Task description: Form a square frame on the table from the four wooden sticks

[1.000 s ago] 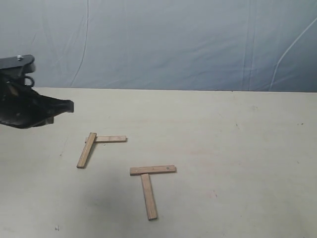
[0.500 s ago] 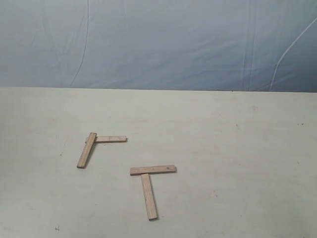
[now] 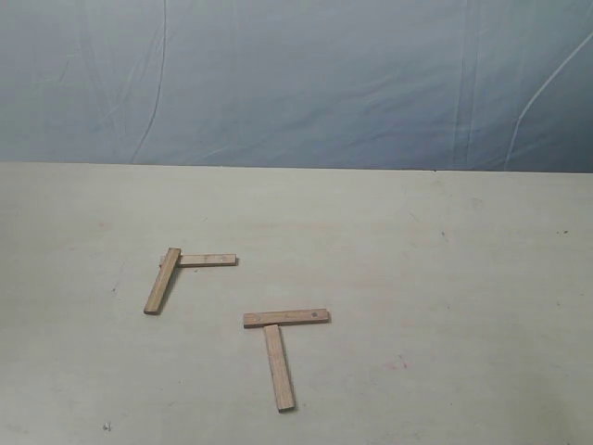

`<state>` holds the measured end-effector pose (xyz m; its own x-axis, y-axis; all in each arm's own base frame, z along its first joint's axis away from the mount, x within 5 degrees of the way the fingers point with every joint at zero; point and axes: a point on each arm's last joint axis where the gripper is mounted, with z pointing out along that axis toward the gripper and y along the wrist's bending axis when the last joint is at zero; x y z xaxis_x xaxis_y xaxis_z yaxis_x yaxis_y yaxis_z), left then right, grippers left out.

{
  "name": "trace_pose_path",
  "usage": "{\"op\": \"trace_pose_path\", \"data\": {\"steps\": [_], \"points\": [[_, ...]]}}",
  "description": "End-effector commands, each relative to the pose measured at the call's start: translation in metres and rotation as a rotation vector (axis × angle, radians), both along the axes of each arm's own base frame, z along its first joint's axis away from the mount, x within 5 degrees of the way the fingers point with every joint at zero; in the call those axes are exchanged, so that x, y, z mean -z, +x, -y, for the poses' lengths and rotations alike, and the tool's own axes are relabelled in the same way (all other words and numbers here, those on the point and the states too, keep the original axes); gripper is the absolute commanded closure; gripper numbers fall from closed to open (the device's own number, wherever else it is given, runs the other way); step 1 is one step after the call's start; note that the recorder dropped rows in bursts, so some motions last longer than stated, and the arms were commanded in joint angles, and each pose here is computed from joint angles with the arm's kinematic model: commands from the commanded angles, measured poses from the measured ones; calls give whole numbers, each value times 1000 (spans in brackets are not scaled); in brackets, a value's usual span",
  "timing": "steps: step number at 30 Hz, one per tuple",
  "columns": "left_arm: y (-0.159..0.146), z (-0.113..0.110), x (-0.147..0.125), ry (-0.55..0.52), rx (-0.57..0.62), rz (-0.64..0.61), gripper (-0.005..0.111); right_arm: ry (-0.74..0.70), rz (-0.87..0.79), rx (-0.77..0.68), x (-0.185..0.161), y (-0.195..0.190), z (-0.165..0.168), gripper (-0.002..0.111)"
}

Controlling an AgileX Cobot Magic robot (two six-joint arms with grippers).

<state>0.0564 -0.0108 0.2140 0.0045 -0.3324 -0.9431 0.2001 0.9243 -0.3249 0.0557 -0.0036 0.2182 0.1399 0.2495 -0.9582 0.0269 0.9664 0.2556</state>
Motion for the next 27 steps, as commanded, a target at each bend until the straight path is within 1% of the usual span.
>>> {"op": "trace_pose_path", "data": {"steps": [1,2,3,6,8,11,14,17,19,22,24,25,27], "points": [[-1,0,6,112,-11,-16,107,325,243,-19,-18,-5,5,109],[-1,0,6,108,-10,-17,107,363,265,-34,-19,-6,5,109],[-1,0,6,106,-10,-17,107,345,288,-49,-22,-6,4,109],[-1,0,9,113,-7,-53,107,152,402,-131,-48,-10,-7,109],[-1,0,9,105,-6,-58,107,75,493,-201,-70,-9,-14,109],[-1,0,9,104,-6,-55,107,54,598,-274,-99,3,-19,109],[-1,0,9,112,-7,-56,107,66,591,-301,-120,30,-19,109],[-1,0,10,119,-7,-58,107,20,470,-319,-134,71,-21,109],[-1,0,10,120,-7,-62,107,-2,304,-341,-129,109,-23,109],[-1,0,10,120,-7,-62,107,-4,-35,-358,-111,169,-23,109],[-1,0,10,121,-7,-64,107,-21,-286,-323,-94,201,-26,109],[-1,0,10,121,-7,-64,107,-54,-394,-299,-85,215,-29,109],[-1,0,10,121,-7,-66,107,-140,-529,-288,-67,235,-44,109]]}}
